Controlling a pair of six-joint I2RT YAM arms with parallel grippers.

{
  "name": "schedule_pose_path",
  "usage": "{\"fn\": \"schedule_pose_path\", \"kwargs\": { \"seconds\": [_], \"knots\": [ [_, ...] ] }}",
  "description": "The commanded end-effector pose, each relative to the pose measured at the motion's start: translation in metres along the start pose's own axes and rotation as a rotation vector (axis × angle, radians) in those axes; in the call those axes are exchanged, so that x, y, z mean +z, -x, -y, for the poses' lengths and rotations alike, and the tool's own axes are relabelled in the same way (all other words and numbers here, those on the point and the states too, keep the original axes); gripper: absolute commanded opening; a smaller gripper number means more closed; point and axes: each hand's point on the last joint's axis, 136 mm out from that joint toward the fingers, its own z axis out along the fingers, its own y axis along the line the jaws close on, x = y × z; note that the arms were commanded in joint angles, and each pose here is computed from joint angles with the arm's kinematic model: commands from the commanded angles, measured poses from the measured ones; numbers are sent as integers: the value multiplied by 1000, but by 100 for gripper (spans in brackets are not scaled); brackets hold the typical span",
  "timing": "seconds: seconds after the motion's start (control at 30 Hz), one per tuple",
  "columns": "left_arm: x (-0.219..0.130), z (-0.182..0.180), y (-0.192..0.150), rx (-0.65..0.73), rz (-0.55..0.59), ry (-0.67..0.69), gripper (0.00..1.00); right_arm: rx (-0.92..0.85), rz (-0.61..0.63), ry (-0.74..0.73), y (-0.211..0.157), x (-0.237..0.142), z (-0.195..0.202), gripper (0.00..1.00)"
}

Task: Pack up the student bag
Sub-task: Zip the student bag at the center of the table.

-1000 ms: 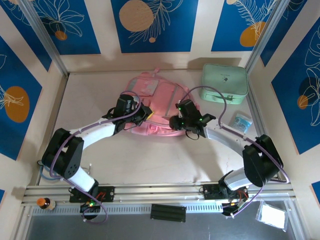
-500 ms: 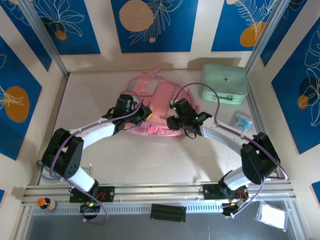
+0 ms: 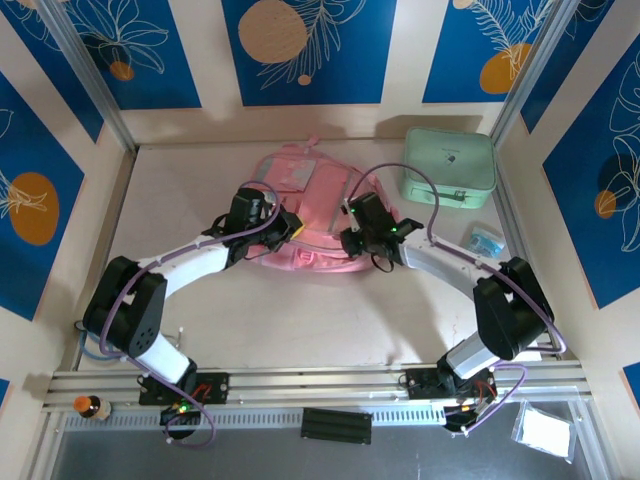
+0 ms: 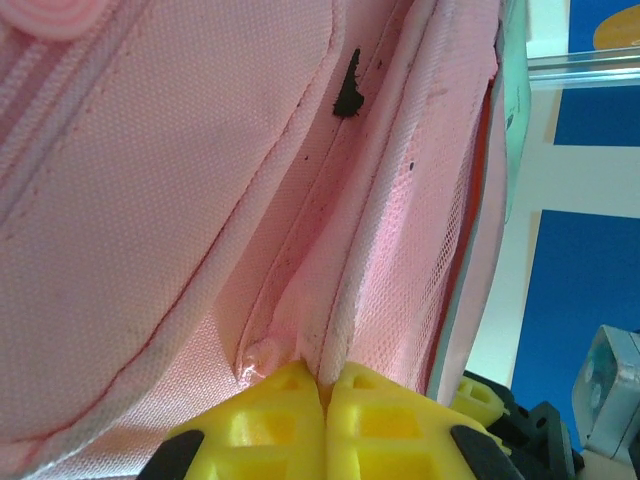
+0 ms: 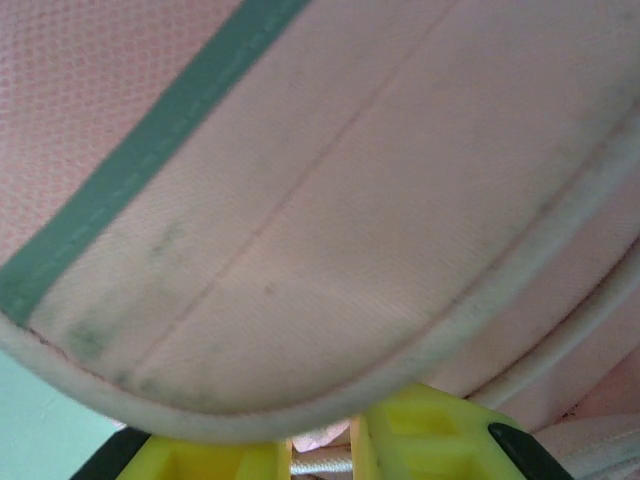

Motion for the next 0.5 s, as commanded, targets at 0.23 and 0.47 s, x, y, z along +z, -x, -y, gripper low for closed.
{"fn": "schedule_pose_path", "kwargs": {
  "seconds": [0.23, 0.47],
  "knots": [
    [-13, -5, 21, 18, 41, 6, 0, -75, 47, 18, 15, -6, -1, 9],
    [-25, -14, 41, 37, 64, 51, 0, -149, 57, 65, 18, -5, -21, 0]
  ]
}}
